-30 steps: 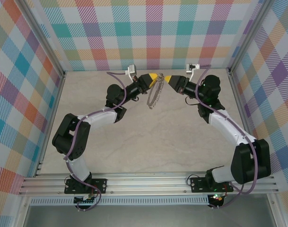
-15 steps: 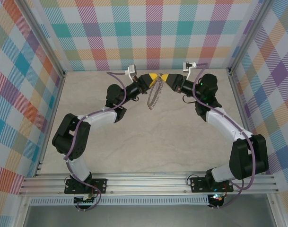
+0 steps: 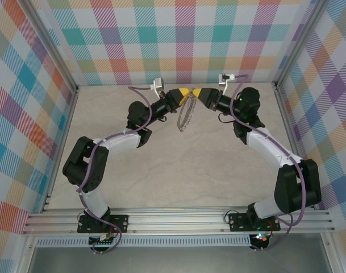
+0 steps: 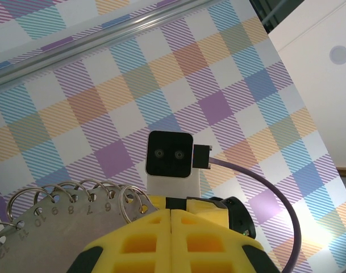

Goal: Put the keys on the keyring

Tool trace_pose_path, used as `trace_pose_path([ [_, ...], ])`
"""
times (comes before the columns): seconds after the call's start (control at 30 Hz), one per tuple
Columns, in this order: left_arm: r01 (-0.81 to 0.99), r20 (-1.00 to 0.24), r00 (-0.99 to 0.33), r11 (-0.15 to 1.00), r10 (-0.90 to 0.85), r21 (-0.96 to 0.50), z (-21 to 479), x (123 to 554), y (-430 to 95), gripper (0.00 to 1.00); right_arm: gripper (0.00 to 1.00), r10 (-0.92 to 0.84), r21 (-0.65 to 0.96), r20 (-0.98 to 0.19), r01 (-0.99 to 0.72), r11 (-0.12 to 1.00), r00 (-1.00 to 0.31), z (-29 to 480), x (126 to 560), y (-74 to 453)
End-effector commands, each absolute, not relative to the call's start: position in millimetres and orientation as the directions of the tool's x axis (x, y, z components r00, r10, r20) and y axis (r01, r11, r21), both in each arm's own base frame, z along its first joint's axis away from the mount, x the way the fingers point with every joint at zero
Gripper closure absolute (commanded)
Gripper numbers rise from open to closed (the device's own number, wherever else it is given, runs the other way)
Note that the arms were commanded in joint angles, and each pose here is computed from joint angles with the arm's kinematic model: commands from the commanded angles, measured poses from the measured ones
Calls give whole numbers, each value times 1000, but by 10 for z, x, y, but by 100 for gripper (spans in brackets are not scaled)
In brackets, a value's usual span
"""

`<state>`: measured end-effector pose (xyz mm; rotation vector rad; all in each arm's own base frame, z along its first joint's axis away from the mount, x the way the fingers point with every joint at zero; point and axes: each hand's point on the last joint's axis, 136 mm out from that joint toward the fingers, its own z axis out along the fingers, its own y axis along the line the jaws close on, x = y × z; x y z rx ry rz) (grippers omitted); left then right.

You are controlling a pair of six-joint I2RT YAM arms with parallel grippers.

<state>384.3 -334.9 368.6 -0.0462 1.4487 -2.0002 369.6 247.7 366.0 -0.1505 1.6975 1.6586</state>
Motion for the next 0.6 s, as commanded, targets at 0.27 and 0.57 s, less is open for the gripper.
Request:
trace_pose_path([
  [0.27,561,-381,-760,-234,-527,-794,4018,3673,-3329,100,79,395,791,-595,-597,134,-699,3761,3735,2540],
  [0.57,559,-381,-761,-234,-524,-795,4009,3676,-3346,100,79,363,787,-602,-606,116,-711,3783,3702,2607],
])
